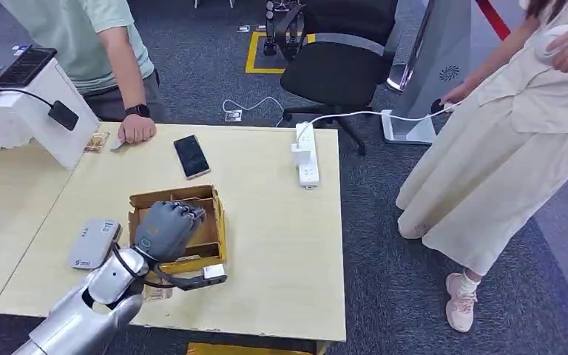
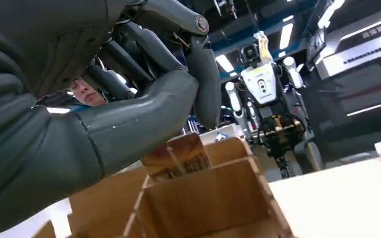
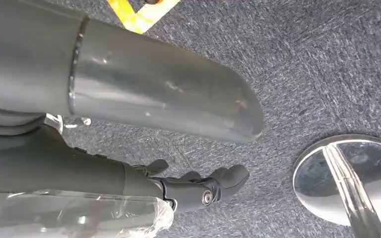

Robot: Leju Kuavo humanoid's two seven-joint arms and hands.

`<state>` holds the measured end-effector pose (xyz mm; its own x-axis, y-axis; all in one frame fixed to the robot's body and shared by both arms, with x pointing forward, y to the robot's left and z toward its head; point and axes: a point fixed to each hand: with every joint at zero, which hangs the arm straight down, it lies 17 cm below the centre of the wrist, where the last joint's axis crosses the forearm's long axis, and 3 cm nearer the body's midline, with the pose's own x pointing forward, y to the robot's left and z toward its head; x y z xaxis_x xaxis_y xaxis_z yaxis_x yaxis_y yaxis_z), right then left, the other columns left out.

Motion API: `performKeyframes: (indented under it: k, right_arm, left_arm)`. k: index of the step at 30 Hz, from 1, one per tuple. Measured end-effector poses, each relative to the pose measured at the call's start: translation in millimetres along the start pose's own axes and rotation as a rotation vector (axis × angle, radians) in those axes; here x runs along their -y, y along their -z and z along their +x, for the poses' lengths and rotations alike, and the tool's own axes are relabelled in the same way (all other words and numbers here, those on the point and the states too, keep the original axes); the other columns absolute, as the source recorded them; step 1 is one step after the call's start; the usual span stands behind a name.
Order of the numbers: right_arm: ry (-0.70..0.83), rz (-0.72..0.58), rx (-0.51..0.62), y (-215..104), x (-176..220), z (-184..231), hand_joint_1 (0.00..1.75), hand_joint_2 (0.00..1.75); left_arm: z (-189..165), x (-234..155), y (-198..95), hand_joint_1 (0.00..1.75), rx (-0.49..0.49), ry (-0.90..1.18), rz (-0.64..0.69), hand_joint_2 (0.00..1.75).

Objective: Pass the card to the sensor for recognition and then transmit it.

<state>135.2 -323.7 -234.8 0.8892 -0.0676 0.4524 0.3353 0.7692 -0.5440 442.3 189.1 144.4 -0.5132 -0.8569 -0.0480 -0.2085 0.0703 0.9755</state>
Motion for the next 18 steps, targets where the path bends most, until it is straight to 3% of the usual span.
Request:
performKeyframes:
  k: [9,10,11,18]
  right_arm:
    - [0.006,-0.004,-0.01,-0.2,1.5,-3.8,0.0,0.0]
    - [0.006,-0.005,-0.011,-0.3,1.7,-4.5,0.0,0.0]
    - [0.006,-0.005,-0.012,-0.3,1.8,-4.9,0.0,0.0]
    - [0.006,-0.004,-0.01,-0.4,1.7,-4.7,0.0,0.0]
  left_arm:
    - [-14.7,-16.1,-1.1,1.75,-0.026,0.002,0.035,1.75]
    - [-16.4,-17.9,-1.1,0.4,-0.029,0.002,0.039,1.75]
    - [-17.4,-19.2,-0.8,0.0,-0.03,0.003,0.042,1.75]
    - [-13.8,-20.2,0.2,0.0,-0.014,0.02,0.046,1.75]
